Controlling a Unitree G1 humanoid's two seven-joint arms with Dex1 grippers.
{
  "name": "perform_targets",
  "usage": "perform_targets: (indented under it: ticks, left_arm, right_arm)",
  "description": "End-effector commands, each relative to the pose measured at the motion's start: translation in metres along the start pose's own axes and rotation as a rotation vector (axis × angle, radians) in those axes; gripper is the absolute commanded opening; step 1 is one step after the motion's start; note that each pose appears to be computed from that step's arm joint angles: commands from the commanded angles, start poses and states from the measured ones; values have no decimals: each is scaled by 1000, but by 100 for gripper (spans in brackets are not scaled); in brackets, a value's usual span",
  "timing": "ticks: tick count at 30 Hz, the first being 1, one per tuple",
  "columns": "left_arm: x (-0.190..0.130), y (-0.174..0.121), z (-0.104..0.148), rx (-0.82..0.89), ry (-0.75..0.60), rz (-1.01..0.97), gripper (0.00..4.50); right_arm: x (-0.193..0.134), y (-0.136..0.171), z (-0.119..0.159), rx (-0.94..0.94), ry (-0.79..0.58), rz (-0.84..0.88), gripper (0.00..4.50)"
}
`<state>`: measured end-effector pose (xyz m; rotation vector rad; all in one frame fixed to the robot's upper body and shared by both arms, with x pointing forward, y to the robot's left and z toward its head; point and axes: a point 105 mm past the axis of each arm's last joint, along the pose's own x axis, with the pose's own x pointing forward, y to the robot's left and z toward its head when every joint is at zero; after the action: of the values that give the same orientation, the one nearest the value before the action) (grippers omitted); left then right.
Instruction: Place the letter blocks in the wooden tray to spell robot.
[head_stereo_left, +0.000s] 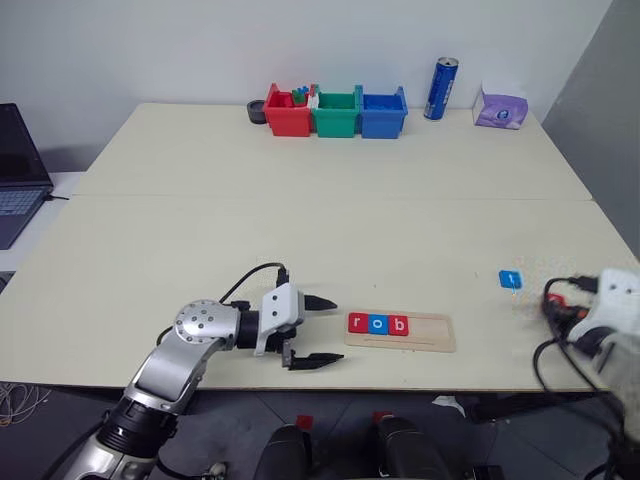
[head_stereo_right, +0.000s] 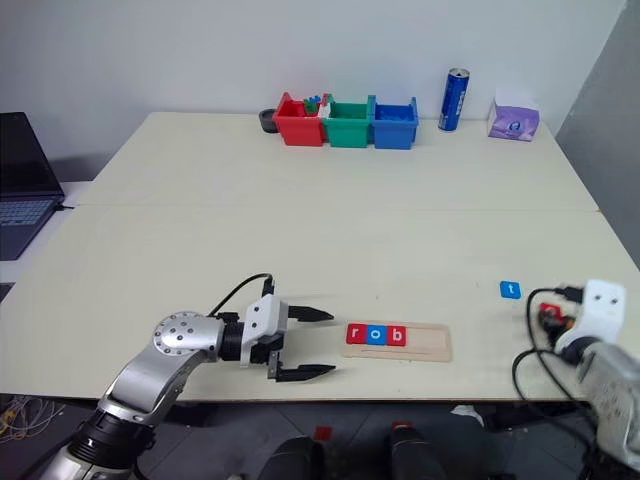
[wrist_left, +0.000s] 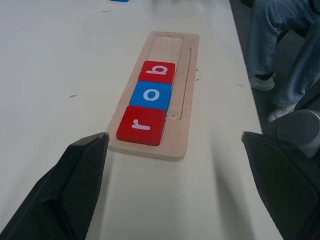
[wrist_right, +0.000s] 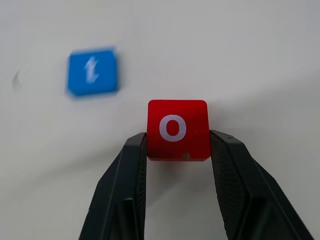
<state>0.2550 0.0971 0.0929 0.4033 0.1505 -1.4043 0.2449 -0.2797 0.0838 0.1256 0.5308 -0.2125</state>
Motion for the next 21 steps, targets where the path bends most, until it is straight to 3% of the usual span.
perform_targets:
  ticks: [1,9,16,21]
  left_arm:
    - [-4,3,7,31,-18,5,450]
    - [-4,4,6,38,-17,-1,450]
    - [-3,5,4,40,-19,2,450]
    - [-2,4,4,38,-20,1,450]
  right_arm:
    - [-16,23,1,-8,-39,29,144]
    - [-20,60,-11,-26,-21,110,144]
    - [-12,59,-23,-4,10,66,144]
    - [-13,63,-22,13,-16,58,320]
